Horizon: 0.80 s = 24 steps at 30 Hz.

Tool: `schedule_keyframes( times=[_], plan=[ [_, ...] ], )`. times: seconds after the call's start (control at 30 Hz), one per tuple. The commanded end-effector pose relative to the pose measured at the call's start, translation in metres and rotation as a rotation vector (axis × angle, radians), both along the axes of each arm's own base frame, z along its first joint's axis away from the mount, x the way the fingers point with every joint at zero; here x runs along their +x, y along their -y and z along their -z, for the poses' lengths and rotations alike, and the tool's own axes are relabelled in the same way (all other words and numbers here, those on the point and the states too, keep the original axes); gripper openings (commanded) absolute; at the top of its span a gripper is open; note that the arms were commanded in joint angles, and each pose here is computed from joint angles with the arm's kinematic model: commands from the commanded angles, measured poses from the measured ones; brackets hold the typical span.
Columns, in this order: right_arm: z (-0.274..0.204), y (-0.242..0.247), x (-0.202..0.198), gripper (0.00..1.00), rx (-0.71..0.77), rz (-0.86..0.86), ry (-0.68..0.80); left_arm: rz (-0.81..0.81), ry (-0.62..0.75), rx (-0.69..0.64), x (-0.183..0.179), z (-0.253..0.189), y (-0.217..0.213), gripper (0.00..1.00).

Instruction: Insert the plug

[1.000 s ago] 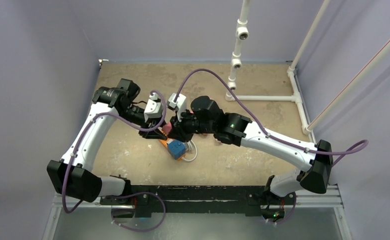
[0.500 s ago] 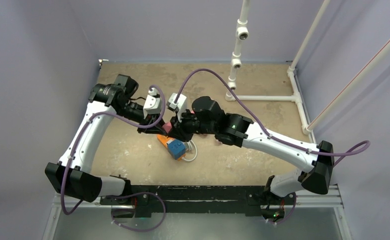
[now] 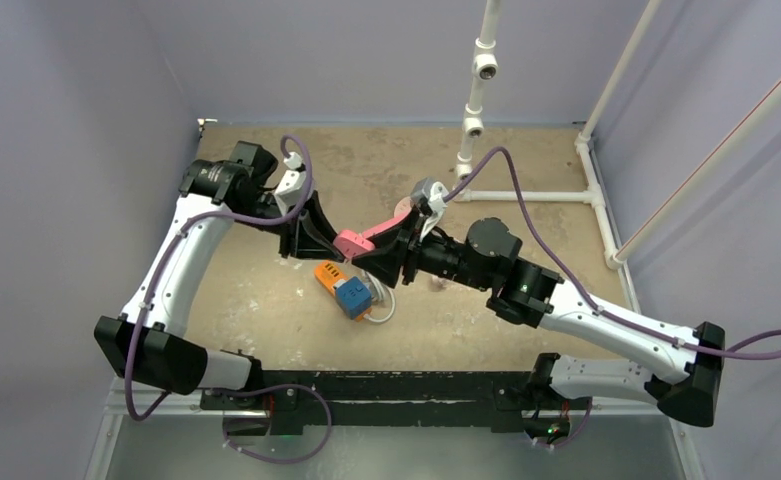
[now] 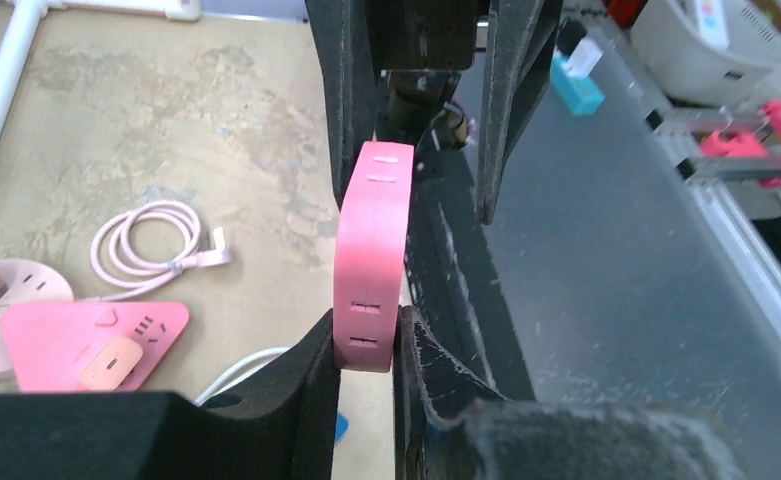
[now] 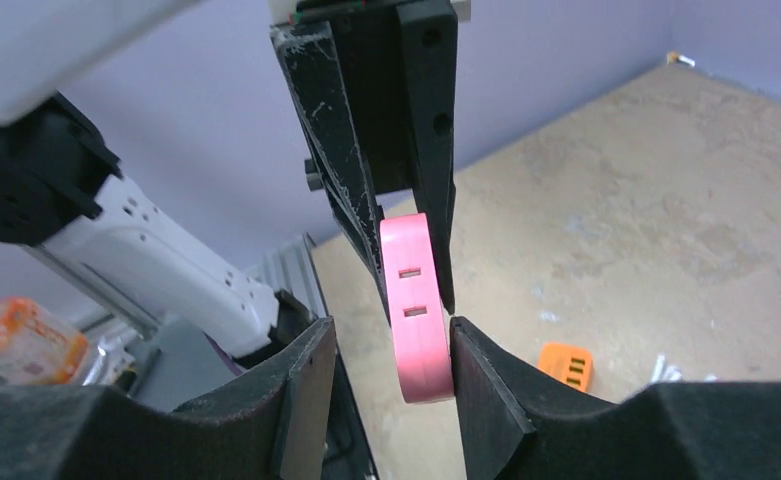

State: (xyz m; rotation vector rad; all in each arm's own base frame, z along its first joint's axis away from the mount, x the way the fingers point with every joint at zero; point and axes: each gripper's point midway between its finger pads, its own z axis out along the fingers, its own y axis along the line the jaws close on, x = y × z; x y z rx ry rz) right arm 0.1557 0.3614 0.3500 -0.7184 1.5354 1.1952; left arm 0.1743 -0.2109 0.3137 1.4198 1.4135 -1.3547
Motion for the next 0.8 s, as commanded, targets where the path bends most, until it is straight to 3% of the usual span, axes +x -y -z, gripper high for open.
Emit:
schedule_keyframes(
  times=[0.0,0.2,0.37,0.53,0.6,0.67,0.7,0.73,0.77],
  plan=[
    [-0.047,0.000,-0.025,0.48,0.212,-0.094,-0.004,-0.005,0.017,-0.138,0.008,-0.034,0.004,0.00],
    [-0.065,0.006,-0.024,0.38,0.294,-0.076,0.002,0.015,-0.015,-0.205,0.001,-0.049,0.005,0.00],
    [-0.042,-0.002,0.000,0.42,0.239,0.029,-0.044,0.016,-0.007,-0.209,-0.003,-0.053,0.004,0.00],
    [-0.054,0.005,0.002,0.38,0.311,0.057,-0.070,0.015,0.010,-0.208,-0.004,-0.055,0.004,0.00],
    [-0.057,0.005,0.003,0.25,0.316,0.062,-0.073,0.016,0.008,-0.209,-0.003,-0.055,0.004,0.00],
    [-0.062,0.004,0.001,0.01,0.320,0.045,-0.069,0.011,0.009,-0.200,-0.002,-0.052,0.004,0.00],
    [-0.065,0.003,0.000,0.00,0.320,0.039,-0.064,0.004,0.013,-0.191,0.000,-0.050,0.004,0.02],
    [-0.066,0.001,0.001,0.00,0.309,0.038,-0.059,-0.005,0.017,-0.178,0.002,-0.047,0.003,0.14],
    [-0.064,0.000,0.002,0.00,0.288,0.040,-0.052,-0.014,0.016,-0.164,0.004,-0.044,0.003,0.32]
  ],
)
